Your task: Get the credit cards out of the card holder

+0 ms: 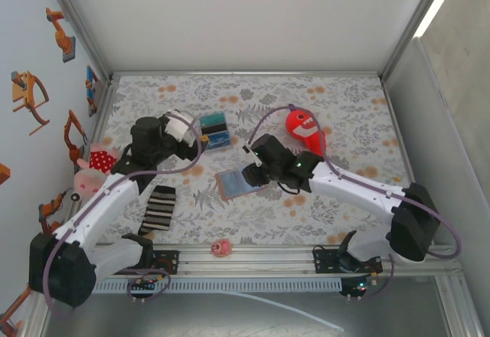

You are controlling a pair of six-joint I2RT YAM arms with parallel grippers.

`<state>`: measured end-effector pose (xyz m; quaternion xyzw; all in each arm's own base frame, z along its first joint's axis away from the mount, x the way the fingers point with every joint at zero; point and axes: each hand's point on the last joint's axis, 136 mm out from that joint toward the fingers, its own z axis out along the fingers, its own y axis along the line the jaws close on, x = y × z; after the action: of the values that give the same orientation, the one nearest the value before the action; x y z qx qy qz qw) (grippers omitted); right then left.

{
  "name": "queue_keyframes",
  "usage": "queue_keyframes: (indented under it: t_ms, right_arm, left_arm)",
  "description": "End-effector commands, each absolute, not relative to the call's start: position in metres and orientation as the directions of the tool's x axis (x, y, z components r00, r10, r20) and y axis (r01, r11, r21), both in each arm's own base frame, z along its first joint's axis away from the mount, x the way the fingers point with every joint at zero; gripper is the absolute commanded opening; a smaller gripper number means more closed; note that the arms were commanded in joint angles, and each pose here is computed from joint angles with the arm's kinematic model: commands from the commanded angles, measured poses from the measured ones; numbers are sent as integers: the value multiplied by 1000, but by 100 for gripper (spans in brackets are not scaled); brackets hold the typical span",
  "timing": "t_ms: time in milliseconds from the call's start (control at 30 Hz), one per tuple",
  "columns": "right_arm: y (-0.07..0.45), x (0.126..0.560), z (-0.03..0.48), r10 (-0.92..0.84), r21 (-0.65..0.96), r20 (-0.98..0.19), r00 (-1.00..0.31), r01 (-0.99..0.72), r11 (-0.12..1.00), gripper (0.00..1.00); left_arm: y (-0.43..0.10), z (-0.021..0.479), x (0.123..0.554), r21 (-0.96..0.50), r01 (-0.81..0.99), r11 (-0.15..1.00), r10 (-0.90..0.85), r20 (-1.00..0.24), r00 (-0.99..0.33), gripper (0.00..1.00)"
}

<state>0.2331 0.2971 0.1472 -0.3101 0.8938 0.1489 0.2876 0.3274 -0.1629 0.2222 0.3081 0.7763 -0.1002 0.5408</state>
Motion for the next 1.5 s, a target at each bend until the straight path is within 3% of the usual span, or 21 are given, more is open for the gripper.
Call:
queue_keyframes:
  t_ms: [0, 267, 367, 500, 1033, 1467]
  right_arm:
    - [308, 229, 141, -512, 65, -573, -639, -659, 750, 49]
    - [336, 220, 107, -637, 1, -457, -621, -717, 697, 44]
    - [345, 219, 92, -677, -24, -407, -613, -734, 679, 39]
    - [356, 218, 76, -703, -17, -366, -610, -750, 661, 40]
    - [376, 222, 37, -731, 5, -288, -618, -765, 644, 56]
    - [365, 222, 17, -713, 21, -247, -656, -739, 673, 58]
  left_arm:
    - [-133, 236, 328, 63, 385, 921, 176, -948, -266, 97]
    - [-79, 215, 302, -61, 114, 992, -22, -950, -311, 97]
    - [-68, 212, 296, -64, 61, 996, -42, -948, -317, 97]
    - [-57, 209, 291, -50, 4, 999, -45, -941, -335, 97]
    - [-53, 196, 295, -41, -30, 999, -50, -924, -379, 97]
    - [-54, 193, 295, -39, -31, 999, -48, -916, -398, 97]
